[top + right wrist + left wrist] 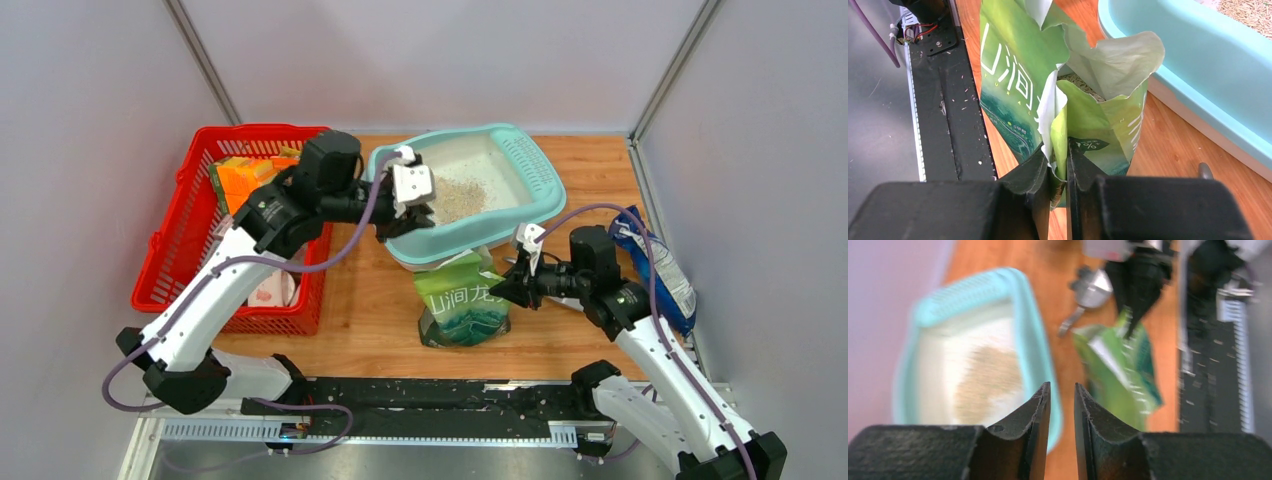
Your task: Fill the litter box with clean litter
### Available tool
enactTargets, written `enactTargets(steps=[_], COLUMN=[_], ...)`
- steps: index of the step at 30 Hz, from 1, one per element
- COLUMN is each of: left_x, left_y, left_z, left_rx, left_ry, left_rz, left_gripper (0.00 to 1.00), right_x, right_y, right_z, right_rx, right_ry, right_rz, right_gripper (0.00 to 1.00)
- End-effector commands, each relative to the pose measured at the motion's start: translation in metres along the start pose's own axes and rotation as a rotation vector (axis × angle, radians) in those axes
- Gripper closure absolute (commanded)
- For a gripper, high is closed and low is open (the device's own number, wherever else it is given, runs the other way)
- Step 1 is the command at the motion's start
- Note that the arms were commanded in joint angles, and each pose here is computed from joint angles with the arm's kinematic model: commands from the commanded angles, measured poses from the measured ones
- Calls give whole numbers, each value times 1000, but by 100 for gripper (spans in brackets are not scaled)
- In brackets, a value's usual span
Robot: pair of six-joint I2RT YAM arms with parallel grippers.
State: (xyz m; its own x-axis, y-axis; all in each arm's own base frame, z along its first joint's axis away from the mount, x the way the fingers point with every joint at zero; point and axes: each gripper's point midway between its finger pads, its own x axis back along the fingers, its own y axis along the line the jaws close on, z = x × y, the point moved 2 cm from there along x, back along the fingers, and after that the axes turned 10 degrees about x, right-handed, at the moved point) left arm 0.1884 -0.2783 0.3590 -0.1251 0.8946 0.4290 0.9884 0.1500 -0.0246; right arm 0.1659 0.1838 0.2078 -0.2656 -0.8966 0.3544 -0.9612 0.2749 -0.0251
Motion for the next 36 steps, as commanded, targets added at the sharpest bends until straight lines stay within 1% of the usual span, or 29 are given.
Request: enactTargets(steps=[1,2,3,4,5,6,7,10,12,15,21,28,36], left_x=[32,32,29,18,11,3,-14,-47,-67,-93,-125,-146,-159], left_y=[61,74,85,100,103,103,102,96,92,75,45,22,2], left_z=[-43,-38,-32,-15,-7,6,18,35,43,43,43,50,50], left_rx=[-178,-172,-157,-123,-111,-105,-83,-15,-19,-30,-1,50,125], left_ry=[-107,-94,-79,-31,-6,38,58,43,53,48,35,23,-5], left_rz=[-290,-326,-343,-326,-296,-250,-172,-56,-16,66,185,278,379], left_gripper=[68,69,73,75,78,83,84,86,88,89,89,89,89], right_x=[1,1,1,0,0,0,0,0,1,2,2,1,-2], right_y=[-6,-6,-6,-6,-6,-7,-7,-7,-7,-8,-9,-11,-12], right_z=[-7,-7,-7,-6,-6,-7,-7,-8,-9,-10,-13,-17,-18], right_rx=[47,44,43,43,39,44,47,53,55,55,60,63,80], right_ry=[-27,-30,-32,-35,-38,-44,-46,-49,-50,-52,-58,-59,-38], right_rz=[40,41,42,43,44,47,50,53,55,62,65,56,27], right_gripper=[85,85,84,85,85,85,85,85,85,85,85,86,87])
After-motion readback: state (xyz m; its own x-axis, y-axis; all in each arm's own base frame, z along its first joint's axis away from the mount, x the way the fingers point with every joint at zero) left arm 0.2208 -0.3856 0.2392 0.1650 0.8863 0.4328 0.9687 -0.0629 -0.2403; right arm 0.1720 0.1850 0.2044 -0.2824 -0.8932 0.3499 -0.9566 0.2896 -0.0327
